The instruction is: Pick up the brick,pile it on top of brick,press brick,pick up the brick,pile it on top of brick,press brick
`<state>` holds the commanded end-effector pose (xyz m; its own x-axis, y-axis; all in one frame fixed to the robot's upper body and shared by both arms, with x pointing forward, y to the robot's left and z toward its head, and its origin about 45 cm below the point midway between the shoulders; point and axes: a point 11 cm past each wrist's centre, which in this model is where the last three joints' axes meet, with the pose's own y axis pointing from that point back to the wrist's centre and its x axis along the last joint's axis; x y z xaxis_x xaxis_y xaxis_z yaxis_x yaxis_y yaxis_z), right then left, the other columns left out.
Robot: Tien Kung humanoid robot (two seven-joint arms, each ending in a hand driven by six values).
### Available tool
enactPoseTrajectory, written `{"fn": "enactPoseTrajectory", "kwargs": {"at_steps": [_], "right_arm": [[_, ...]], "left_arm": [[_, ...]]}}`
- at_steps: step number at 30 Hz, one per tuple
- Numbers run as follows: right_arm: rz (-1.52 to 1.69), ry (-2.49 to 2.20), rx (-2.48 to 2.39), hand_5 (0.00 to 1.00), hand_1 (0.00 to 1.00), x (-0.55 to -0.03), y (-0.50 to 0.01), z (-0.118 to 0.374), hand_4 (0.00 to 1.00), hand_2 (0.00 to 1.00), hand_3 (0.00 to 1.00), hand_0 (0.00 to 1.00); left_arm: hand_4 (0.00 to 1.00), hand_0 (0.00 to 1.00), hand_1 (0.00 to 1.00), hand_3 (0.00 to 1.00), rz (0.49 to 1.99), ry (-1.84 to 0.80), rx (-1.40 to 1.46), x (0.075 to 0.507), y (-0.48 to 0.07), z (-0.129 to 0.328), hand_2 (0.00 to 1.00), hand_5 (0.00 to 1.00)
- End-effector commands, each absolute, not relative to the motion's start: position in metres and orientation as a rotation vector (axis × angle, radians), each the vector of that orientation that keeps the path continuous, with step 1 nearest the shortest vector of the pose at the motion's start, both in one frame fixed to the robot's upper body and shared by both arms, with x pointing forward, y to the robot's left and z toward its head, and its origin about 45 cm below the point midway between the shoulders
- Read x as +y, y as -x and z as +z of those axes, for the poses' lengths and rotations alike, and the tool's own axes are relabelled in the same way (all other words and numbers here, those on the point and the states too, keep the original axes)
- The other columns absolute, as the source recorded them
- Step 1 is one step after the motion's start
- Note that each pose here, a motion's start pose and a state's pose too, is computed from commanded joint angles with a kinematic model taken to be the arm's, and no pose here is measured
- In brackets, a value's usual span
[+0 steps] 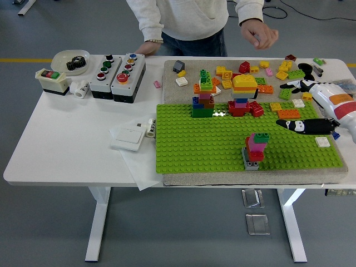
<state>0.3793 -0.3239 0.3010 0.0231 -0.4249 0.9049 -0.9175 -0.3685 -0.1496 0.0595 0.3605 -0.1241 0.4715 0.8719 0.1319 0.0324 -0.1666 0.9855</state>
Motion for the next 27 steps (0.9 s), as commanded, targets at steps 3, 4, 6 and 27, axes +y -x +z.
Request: {"fn": "enactPoseTrajectory", "kwargs": {"at_steps": [3, 4, 6, 27], "right_arm": [[1.285, -1.831, -1.417, 0.522, 0.748, -0.327, -0.383, 0.303, 0.947, 0.819, 0.824, 0.768], [1.25, -1.84, -1.468, 0.522, 0.748, -0.331, -0.386, 0.305, 0.947, 0.819, 0.824, 0.768], [1.176, -1.87, -1.552, 0.559, 0.784, -0.336, -0.39, 0.307, 0.953, 0.838, 0.84, 0.813], [0.29, -2.25, -2.277, 0.76, 0.804, -0.385, -0.402, 0.324, 0.998, 0.847, 0.854, 0.848]], "left_arm": [[0.526, 0.839, 0.716, 0.533, 0.908, -1.566, 0.812, 0.36, -0.059, -0.124, 0.599, 0.507], [0.526, 0.839, 0.716, 0.533, 0.906, -1.567, 0.811, 0.361, -0.059, -0.124, 0.599, 0.507], [0.526, 0.833, 0.716, 0.532, 0.905, -1.568, 0.812, 0.361, -0.058, -0.124, 0.598, 0.508], [0.526, 0.829, 0.716, 0.532, 0.915, -1.554, 0.819, 0.361, -0.059, -0.124, 0.597, 0.508]]}}
